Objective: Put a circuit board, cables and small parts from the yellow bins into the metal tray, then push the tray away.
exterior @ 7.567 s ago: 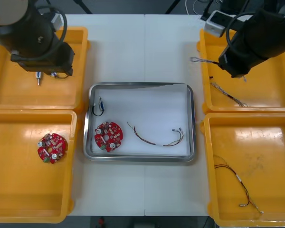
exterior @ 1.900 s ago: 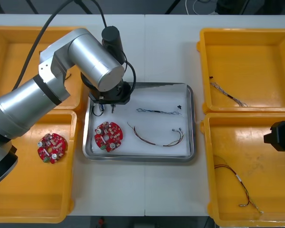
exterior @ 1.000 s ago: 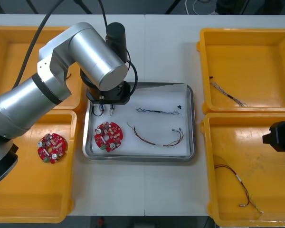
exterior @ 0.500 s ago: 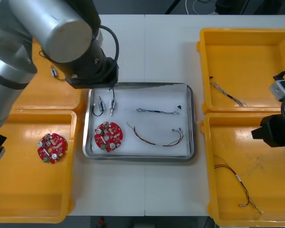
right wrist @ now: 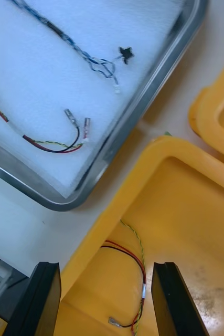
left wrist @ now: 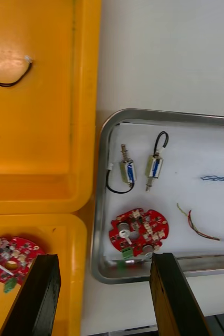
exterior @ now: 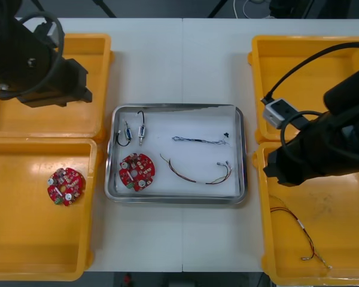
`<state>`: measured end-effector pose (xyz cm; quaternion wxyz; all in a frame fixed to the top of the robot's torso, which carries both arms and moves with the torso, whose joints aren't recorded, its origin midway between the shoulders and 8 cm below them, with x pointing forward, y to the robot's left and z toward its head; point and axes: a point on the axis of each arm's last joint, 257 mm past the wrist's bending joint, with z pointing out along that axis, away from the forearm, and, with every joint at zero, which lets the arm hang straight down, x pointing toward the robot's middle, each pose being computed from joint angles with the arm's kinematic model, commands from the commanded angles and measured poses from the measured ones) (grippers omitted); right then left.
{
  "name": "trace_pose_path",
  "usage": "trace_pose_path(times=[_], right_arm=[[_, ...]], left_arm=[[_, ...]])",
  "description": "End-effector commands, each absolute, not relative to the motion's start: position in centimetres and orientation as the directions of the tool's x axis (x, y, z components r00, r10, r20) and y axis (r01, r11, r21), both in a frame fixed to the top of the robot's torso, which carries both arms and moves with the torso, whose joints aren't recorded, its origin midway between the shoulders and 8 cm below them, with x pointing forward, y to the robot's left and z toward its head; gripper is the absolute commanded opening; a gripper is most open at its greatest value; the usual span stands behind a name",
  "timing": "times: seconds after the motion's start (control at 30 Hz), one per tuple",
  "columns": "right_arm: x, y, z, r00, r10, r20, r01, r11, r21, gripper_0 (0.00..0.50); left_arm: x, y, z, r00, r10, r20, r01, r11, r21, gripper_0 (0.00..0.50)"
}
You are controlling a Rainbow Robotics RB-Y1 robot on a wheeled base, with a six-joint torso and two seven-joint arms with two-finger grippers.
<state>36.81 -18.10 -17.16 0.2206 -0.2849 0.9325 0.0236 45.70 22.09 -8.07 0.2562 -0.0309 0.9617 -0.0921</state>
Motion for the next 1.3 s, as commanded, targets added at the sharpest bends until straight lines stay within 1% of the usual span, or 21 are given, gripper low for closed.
trace_pose_path(times=[0.03,0.2,0.3,0.4,0.5,0.57,0.67,0.93,1.1,1.3], right_arm=[[37.0,-14.0,-16.5,-0.600,-0.682,-0.419,-0.666,0.716,-0.211,0.500],[36.8,-9.8,-17.1,-0.503,-0.771,-0.389,-0.742,0.617,-0.263,0.500],[36.4,-7.6,-18.0,-0.449,-0.817,-0.360,-0.783,0.554,-0.281,0.500],[36.3,-6.6,-18.6,-0.388,-0.858,-0.336,-0.811,0.491,-0.319,0.500],[36.1,-5.8,-20.0,-0.307,-0.910,-0.279,-0.840,0.397,-0.370,0.500],[36.1,-5.0,-20.4,-0.264,-0.928,-0.264,-0.853,0.352,-0.385,0.500],[35.9,-3.2,-21.6,-0.195,-0.947,-0.254,-0.877,0.285,-0.386,0.500],[35.1,1.1,-24.6,-0.079,-0.955,-0.285,-0.902,0.190,-0.388,0.500],[34.5,2.4,-26.6,-0.023,-0.966,-0.258,-0.906,0.129,-0.402,0.500],[34.1,3.1,-28.3,0.023,-0.973,-0.230,-0.897,0.081,-0.435,0.500]], left_arm=[[44.6,27.0,-7.4,-0.849,-0.012,-0.529,0.051,0.993,-0.105,0.500],[43.5,30.5,-8.5,-0.855,0.011,-0.519,0.050,0.997,-0.061,0.500],[42.4,32.8,-9.2,-0.857,0.029,-0.514,0.052,0.998,-0.031,0.500],[41.7,34.0,-9.6,-0.859,0.033,-0.511,0.051,0.998,-0.021,0.500],[40.7,35.6,-10.1,-0.861,0.042,-0.508,0.052,0.999,-0.007,0.500],[40.3,36.2,-10.4,-0.862,0.040,-0.505,0.048,0.999,-0.002,0.500],[39.6,36.9,-11.0,-0.866,0.036,-0.499,0.037,0.999,0.009,0.500],[37.7,38.8,-12.4,-0.878,0.021,-0.478,0.008,1.000,0.029,0.500],[36.7,40.4,-13.3,-0.887,-0.001,-0.463,-0.024,0.999,0.044,0.500],[36.7,41.0,-13.4,-0.886,-0.002,-0.464,-0.033,0.998,0.058,0.500]])
